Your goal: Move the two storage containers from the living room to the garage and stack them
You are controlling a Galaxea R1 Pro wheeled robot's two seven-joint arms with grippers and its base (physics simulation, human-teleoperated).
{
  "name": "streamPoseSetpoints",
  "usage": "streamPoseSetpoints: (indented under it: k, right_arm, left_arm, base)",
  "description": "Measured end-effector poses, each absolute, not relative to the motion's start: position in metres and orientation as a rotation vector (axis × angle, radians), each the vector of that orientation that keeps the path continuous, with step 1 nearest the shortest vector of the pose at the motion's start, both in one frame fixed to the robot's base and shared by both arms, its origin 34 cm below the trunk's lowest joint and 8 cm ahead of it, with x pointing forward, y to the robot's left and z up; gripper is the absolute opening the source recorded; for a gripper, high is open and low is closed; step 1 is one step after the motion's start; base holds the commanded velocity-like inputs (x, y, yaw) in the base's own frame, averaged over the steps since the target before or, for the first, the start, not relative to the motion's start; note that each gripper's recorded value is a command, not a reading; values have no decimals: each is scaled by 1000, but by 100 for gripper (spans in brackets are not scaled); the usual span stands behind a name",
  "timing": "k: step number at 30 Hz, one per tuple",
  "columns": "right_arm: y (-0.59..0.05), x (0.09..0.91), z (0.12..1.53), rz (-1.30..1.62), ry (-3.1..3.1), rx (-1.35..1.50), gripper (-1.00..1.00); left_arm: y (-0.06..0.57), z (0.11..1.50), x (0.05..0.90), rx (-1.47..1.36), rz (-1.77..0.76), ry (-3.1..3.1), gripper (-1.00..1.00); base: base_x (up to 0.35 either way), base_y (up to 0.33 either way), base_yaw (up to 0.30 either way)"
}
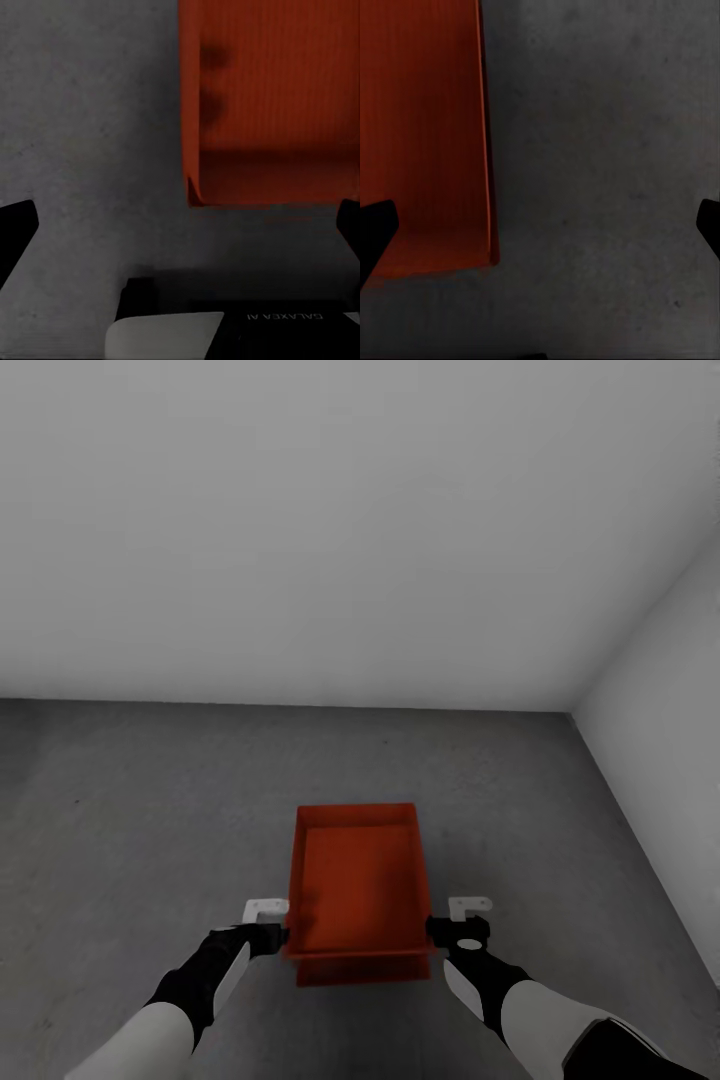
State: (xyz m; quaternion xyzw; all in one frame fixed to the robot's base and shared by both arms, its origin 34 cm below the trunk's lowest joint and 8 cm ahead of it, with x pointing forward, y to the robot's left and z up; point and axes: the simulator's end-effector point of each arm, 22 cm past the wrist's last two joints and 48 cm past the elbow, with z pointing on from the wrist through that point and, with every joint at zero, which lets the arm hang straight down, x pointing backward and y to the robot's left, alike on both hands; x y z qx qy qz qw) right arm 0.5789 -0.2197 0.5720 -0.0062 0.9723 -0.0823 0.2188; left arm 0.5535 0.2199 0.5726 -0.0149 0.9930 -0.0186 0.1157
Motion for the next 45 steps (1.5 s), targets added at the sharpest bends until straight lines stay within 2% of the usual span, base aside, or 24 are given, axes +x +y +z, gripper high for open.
streamPoseSetpoints:
  k: [38,45]
  right_arm:
    - [-220,578,571,-230,2694,-16,100]
    - [-220,579,574,-232,2687,-13,100]
  left_arm:
    - [219,572,553,-40,-55,2914,100]
    - [219,575,555,-38,-54,2903,100]
  base:
    - [-344,0,0]
    - [-101,0,0]
